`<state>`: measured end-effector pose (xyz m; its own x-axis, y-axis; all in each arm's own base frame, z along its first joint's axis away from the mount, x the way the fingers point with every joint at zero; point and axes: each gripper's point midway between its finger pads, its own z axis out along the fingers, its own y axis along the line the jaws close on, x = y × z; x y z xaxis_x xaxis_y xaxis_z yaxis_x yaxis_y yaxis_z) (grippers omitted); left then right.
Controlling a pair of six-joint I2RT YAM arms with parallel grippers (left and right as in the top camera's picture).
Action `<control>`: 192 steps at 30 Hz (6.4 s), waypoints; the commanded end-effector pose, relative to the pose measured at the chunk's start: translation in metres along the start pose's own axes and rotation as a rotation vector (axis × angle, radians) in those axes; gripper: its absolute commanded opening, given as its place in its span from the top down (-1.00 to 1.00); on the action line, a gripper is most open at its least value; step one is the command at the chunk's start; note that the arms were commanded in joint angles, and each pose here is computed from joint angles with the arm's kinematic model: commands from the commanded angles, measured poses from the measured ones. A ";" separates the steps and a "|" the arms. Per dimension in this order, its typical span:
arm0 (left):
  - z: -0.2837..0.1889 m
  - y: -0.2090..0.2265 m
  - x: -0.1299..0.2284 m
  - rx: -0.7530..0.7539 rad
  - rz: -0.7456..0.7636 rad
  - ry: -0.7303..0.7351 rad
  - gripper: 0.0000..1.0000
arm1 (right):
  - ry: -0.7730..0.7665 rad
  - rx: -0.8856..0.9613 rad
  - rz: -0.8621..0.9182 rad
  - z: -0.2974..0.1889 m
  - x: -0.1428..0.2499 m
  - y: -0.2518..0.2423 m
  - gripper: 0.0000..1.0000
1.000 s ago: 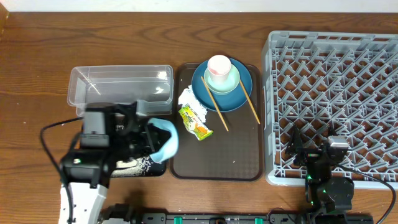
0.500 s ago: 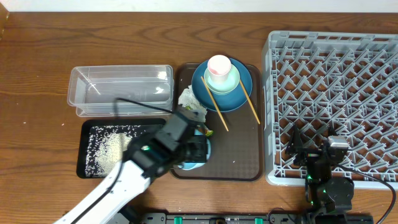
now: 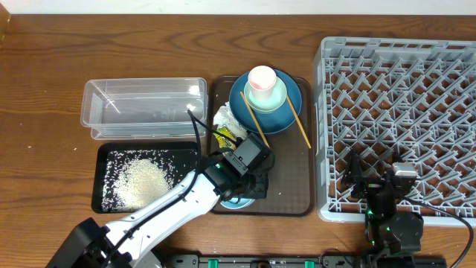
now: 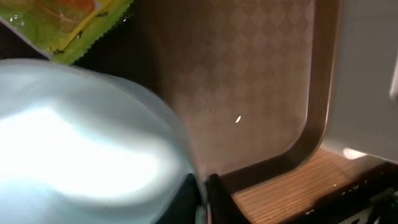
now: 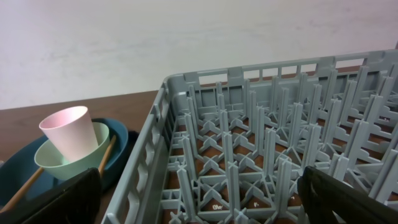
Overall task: Sort waste into correct bins and load items into the dishwasher rack
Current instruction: 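Carry the empty bowl back and set it on the brown tray, then grasp the yellow snack wrapper with the left gripper, then lift the wrapper and drop it into the clear plastic container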
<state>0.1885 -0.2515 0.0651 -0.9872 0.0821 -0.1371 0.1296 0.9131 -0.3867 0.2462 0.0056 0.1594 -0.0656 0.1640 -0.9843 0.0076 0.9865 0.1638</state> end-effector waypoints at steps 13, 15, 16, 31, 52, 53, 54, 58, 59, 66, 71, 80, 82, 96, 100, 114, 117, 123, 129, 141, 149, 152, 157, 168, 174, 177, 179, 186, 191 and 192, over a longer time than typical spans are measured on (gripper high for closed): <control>-0.073 -0.014 -0.051 -0.009 0.013 -0.328 0.09 | 0.005 -0.001 0.008 0.000 0.002 0.001 -0.99; -0.084 -0.001 -0.061 -0.077 -0.001 -0.408 0.03 | 0.005 0.000 0.008 0.000 0.002 0.001 -0.99; -0.087 0.004 -0.065 -0.106 -0.009 -0.434 -0.01 | 0.005 0.000 0.008 0.000 0.002 0.001 -0.98; -0.055 0.042 -0.102 -0.362 -0.075 -0.562 -0.25 | 0.005 0.000 0.008 0.000 0.002 0.001 -0.98; -0.005 0.054 -0.103 -0.270 -0.156 -0.371 0.00 | 0.005 0.000 0.008 0.000 0.002 0.001 -0.99; -0.004 0.057 -0.104 -0.248 -0.179 -0.352 -0.01 | 0.005 0.000 0.008 0.000 0.002 0.001 -0.99; -0.005 0.062 -0.106 -0.224 -0.208 -0.333 -0.01 | 0.005 0.000 0.008 0.000 0.002 0.001 -0.98; -0.010 0.084 -0.112 -0.183 -0.273 -0.283 -0.01 | 0.005 0.000 0.008 0.000 0.002 0.001 -0.99; -0.011 0.092 -0.111 -0.188 -0.289 -0.268 0.02 | 0.005 0.000 0.008 0.000 0.002 0.001 -0.98; -0.015 0.124 -0.076 -0.290 -0.340 -0.118 0.74 | 0.005 0.000 0.008 0.000 0.002 0.001 -0.98; -0.011 0.116 -0.056 -0.315 -0.294 -0.055 0.75 | 0.005 0.000 0.008 0.000 0.002 0.001 -0.98; 0.002 0.115 -0.026 -0.364 -0.259 0.004 0.88 | 0.005 0.000 0.008 0.000 0.002 0.001 -0.98; 0.004 0.111 -0.024 -0.345 -0.257 0.017 0.88 | 0.005 0.000 0.008 0.000 0.002 0.001 -0.98; 0.015 0.045 -0.023 -0.003 -0.240 0.105 0.88 | 0.005 0.000 0.008 0.000 0.002 0.001 -0.98; 0.017 0.033 -0.035 0.042 -0.206 0.057 0.80 | 0.005 0.000 0.008 0.000 0.002 0.001 -0.99; 0.007 0.080 -0.086 -0.223 -0.259 -0.254 -0.06 | 0.005 0.000 0.008 0.000 0.002 0.001 -0.98; 0.004 0.088 -0.092 -0.267 -0.277 -0.298 -0.10 | 0.005 0.000 0.008 0.000 0.002 0.001 -0.99; 0.003 0.085 -0.099 -0.249 -0.275 -0.324 -0.11 | 0.005 0.000 0.008 0.000 0.002 0.001 -0.98; 0.008 0.085 -0.101 -0.246 -0.282 -0.326 -0.14 | 0.005 -0.001 0.008 0.000 0.002 0.001 -0.99; 0.047 0.103 -0.092 -0.308 -0.299 -0.252 -0.20 | 0.005 0.000 0.008 0.000 0.002 0.001 -0.99; 0.047 0.105 -0.084 -0.317 -0.302 -0.216 0.46 | 0.005 0.000 0.008 0.000 0.002 0.001 -0.99; 0.040 0.101 -0.085 -0.305 -0.301 -0.226 0.76 | 0.005 0.000 0.008 0.000 0.002 0.001 -0.98; 0.020 0.092 -0.089 -0.272 -0.297 -0.265 0.88 | 0.005 0.000 0.008 0.000 0.002 0.001 -0.98; -0.044 0.071 -0.102 -0.191 -0.282 -0.419 0.88 | 0.005 0.000 0.008 0.000 0.002 0.001 -0.99; -0.078 0.090 -0.119 -0.255 -0.320 -0.569 0.88 | 0.005 0.000 0.008 0.000 0.002 0.001 -0.99; -0.089 0.103 -0.130 -0.265 -0.364 -0.616 0.88 | 0.005 0.000 0.008 0.000 0.002 0.001 -0.98; -0.096 0.113 -0.140 -0.261 -0.403 -0.654 0.88 | 0.005 0.000 0.008 0.000 0.002 0.001 -0.99; -0.132 0.160 -0.176 -0.252 -0.552 -0.816 0.88 | 0.005 0.000 0.008 0.000 0.002 0.001 -0.98; -0.151 0.190 -0.185 -0.270 -0.631 -0.880 0.87 | 0.005 0.000 0.008 0.000 0.002 0.001 -0.99; -0.152 0.195 -0.185 -0.275 -0.641 -0.883 0.87 | 0.005 0.000 0.008 0.000 0.002 0.001 -0.99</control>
<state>0.3815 -0.0440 0.1522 -0.4706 -0.6348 -0.6128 -0.4811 0.7668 -0.4249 0.2462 0.0056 0.1594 -0.0656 0.1640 -0.9843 0.0076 0.9865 0.1638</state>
